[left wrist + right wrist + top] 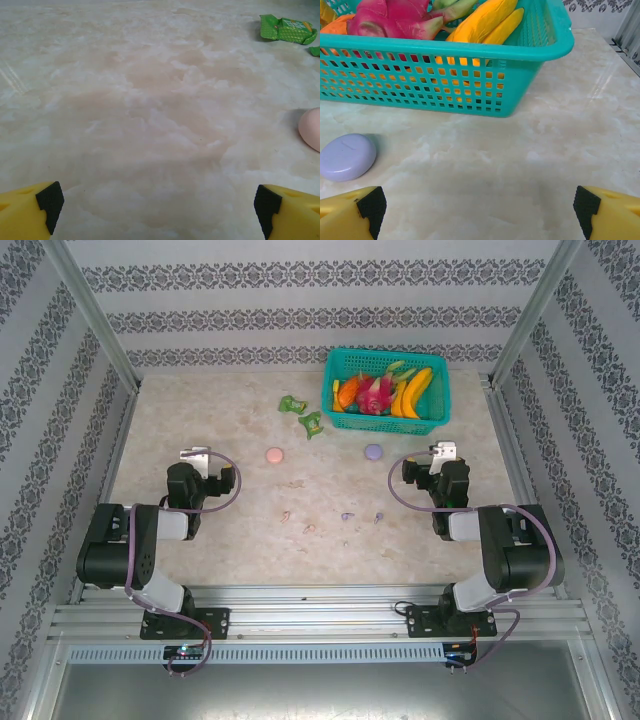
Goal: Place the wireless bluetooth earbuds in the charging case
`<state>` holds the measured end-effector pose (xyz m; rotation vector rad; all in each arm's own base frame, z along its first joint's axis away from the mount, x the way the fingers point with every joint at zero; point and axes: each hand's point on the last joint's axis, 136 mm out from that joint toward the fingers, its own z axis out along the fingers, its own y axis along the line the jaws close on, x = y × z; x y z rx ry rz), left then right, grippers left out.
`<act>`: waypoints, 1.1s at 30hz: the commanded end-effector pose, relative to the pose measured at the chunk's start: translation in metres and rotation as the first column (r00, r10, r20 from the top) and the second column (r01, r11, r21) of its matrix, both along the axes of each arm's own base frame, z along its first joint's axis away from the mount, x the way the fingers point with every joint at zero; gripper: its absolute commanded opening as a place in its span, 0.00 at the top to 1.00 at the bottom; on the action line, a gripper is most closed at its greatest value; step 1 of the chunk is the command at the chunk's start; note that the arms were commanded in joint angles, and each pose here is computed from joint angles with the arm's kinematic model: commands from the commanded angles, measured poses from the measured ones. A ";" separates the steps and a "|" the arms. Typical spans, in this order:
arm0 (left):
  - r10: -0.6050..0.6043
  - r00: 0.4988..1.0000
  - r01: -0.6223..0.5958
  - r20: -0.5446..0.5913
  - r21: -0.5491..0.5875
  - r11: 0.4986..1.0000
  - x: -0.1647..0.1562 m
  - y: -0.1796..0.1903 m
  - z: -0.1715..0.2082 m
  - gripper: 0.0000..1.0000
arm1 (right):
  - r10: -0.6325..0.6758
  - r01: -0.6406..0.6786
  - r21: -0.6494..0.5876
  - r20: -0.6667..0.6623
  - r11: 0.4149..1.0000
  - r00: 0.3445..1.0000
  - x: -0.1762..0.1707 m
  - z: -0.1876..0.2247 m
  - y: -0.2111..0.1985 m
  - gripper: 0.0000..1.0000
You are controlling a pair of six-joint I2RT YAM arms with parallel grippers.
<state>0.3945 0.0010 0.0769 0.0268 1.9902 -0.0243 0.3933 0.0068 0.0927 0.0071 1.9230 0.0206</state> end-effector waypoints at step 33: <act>0.047 0.999 -0.047 -0.008 0.004 0.999 0.004 0.005 0.032 0.00 | -0.180 0.177 0.061 0.038 0.982 0.983 -0.013 0.061 -0.031 0.02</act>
